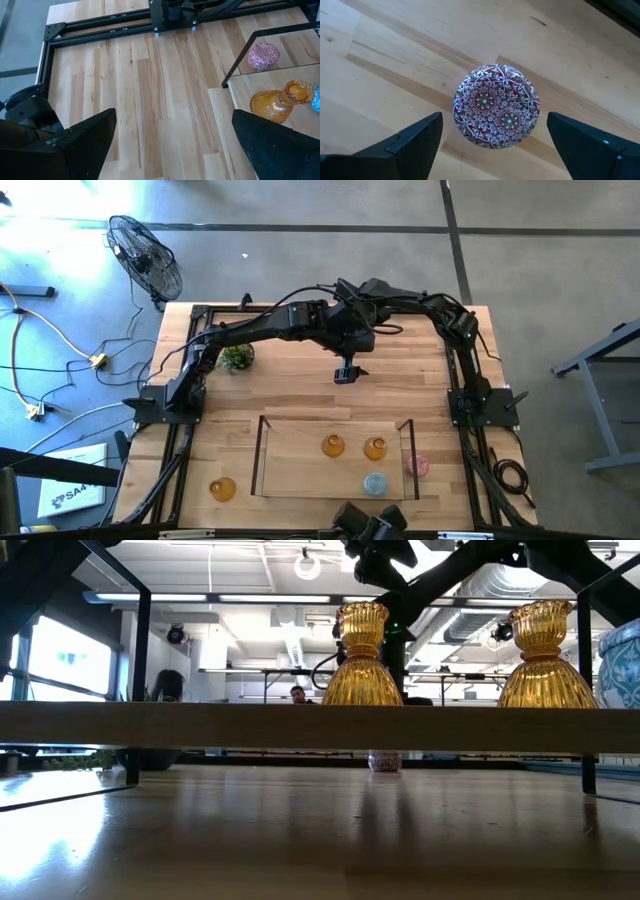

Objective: Pick & Place candle stick holders
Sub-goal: Put the red patterned scented candle on the shelf

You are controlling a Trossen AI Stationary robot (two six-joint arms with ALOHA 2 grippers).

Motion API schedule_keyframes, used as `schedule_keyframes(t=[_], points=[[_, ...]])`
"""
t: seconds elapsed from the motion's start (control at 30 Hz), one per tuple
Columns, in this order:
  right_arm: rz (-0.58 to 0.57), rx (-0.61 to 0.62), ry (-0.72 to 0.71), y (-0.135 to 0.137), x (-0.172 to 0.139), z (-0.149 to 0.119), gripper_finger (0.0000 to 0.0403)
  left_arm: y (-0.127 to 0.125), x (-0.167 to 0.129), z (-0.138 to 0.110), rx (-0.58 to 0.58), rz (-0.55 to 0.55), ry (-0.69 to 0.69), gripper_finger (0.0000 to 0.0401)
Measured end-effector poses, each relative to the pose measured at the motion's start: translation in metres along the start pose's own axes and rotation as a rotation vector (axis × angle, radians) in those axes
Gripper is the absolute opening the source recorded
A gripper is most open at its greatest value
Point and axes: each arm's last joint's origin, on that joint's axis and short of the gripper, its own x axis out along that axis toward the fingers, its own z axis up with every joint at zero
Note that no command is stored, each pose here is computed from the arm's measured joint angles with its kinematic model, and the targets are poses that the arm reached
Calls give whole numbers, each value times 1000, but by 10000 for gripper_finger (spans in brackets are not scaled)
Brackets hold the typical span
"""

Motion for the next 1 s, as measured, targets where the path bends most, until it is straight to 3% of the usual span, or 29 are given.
schedule_keyframes(t=[0.23, 0.67, 1.0], points=[[18, 3, -35, 0, 3, 4, 353, 0, 0, 0, 0, 0, 0, 390], [-7, 14, 45, 0, 34, 4, 353, 0, 0, 0, 0, 0, 0, 390], [-133, 80, 16, -1, 36, 2, 338, 0, 0, 0, 0, 0, 0, 390]])
